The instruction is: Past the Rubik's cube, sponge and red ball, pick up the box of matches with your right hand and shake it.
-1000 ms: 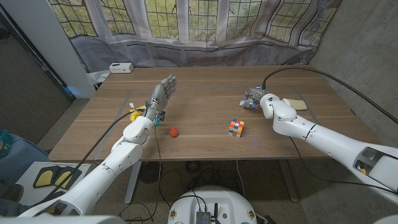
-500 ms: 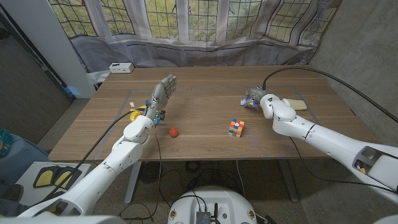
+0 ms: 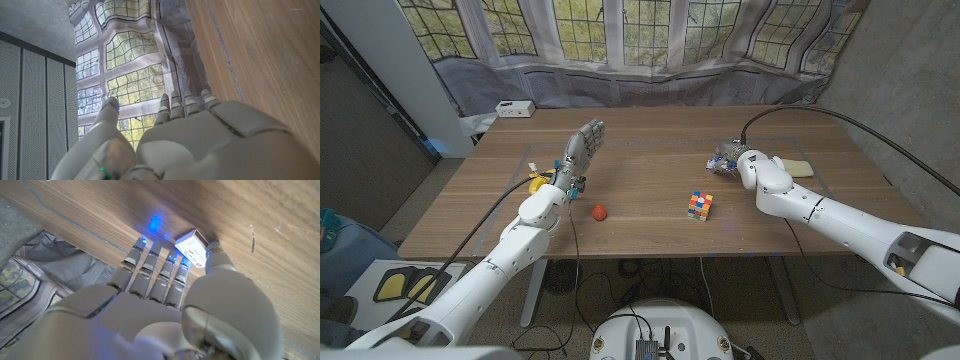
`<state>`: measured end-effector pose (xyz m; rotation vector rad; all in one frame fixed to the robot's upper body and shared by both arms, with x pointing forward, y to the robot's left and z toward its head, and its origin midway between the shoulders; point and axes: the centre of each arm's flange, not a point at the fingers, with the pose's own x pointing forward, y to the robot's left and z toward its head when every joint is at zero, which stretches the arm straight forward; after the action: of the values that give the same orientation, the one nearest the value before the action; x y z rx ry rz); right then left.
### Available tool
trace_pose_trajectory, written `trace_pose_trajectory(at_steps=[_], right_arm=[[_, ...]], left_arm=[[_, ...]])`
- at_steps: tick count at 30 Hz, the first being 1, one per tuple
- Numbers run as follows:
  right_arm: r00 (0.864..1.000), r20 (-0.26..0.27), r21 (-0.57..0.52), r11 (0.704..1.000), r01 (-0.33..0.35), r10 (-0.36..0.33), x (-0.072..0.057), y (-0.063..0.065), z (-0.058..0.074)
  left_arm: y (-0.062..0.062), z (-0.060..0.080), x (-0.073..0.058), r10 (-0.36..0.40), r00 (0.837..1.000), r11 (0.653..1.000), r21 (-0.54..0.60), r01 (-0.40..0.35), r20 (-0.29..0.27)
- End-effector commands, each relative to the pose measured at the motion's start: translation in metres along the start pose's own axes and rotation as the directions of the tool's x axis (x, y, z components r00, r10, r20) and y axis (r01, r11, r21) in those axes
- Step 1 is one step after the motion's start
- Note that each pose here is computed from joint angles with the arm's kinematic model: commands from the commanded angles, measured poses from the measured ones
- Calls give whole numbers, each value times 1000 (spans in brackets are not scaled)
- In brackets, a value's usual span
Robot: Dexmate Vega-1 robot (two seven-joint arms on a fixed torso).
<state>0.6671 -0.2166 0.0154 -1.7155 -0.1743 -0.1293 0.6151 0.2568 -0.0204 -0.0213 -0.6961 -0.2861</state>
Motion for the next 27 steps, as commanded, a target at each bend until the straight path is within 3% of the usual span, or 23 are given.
trace_pose_trajectory(at_steps=[1,15,27], right_arm=[[1000,-1,-3,1000,-8,8,-2,-4,4],[1000,-8,8,1000,13,-13,-7,-9,6],[1000,-6,46,998,31,-30,-21,-20,9]], left_arm=[[3,-1,2,-1,1000,1000,-3,1,-3],[10,0,-2,9,1000,1000,-4,-9,-1],[14,-1,-4,2,1000,1000,-13,-2,3]])
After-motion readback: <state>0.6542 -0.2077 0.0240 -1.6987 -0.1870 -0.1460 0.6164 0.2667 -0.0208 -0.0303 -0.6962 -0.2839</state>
